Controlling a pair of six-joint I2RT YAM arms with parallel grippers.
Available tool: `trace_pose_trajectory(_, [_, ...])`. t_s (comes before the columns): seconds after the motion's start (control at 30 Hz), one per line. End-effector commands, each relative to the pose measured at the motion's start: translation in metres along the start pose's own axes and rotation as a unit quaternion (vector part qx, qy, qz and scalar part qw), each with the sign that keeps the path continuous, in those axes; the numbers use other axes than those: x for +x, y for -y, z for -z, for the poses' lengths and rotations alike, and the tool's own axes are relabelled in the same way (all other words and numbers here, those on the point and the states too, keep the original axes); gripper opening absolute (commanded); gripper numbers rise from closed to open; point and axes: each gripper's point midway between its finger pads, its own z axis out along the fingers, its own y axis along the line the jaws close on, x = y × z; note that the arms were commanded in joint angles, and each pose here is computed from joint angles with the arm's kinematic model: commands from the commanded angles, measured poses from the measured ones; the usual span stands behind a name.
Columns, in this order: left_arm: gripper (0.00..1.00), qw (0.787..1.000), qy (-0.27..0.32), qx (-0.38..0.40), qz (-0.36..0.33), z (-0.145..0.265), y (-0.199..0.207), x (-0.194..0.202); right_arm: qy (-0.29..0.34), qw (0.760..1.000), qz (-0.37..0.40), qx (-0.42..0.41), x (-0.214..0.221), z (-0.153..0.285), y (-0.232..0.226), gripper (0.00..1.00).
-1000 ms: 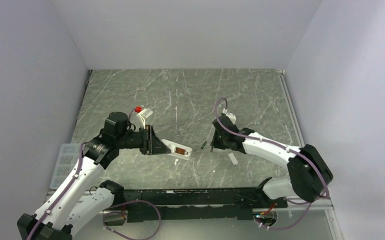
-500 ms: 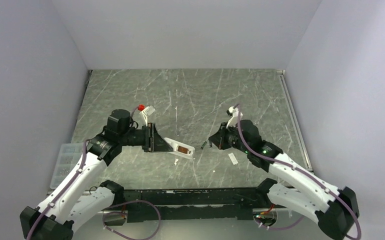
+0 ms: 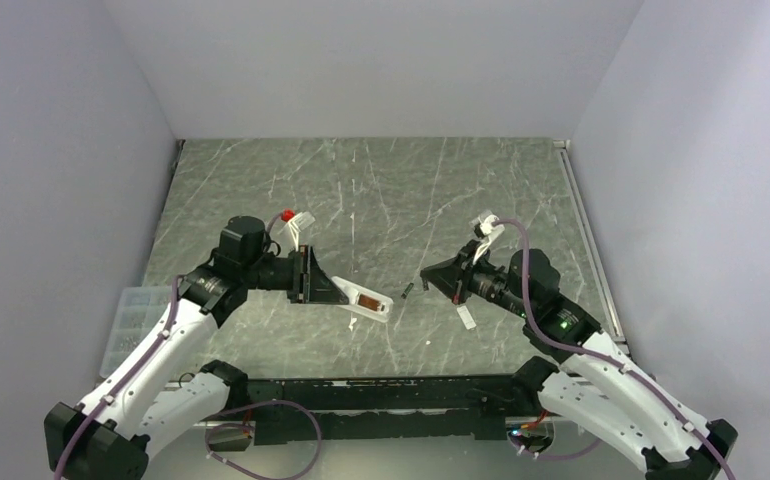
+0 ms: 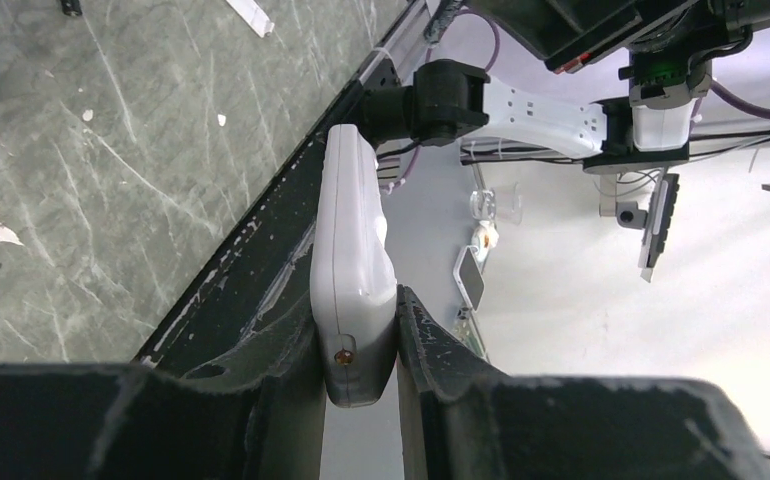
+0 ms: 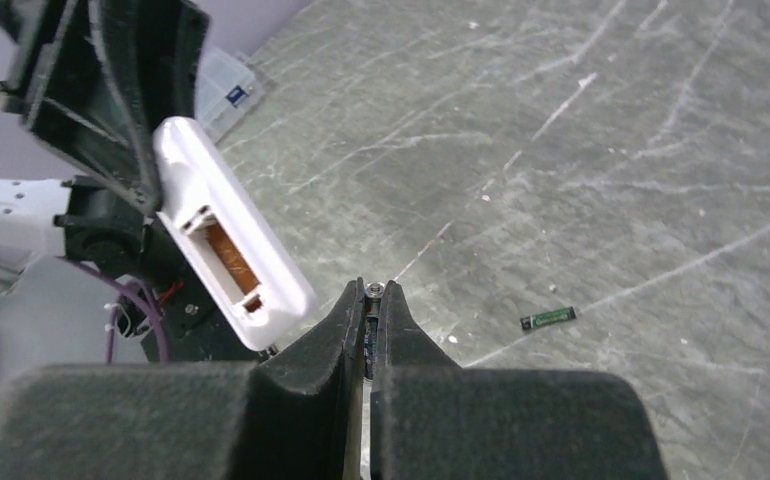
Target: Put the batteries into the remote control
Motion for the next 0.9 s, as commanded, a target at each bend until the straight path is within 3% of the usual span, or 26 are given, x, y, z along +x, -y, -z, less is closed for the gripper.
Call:
trace_pose_trajectory(0.0, [0.0, 0.999, -0.011, 0.043, -0.026, 0.004, 0.022, -0.001, 0.049, 0.993, 0.051, -0.091, -0.041, 0.008, -0.041, 0.0])
trace_pose_trajectory(0.4, [0.0, 0.996, -0.031, 0.077, -0.04, 0.012, 0.038, 0.01, 0.084, 0.961, 0.114, -0.239, -0.063, 0.008, -0.124, 0.0])
trace_pose_trajectory(0.87, [0.0, 0.993, -0.048, 0.094, -0.045, 0.015, 0.042, 0.016, 0.058, 0.933, 0.225, -0.275, -0.043, -0.019, -0.166, 0.0])
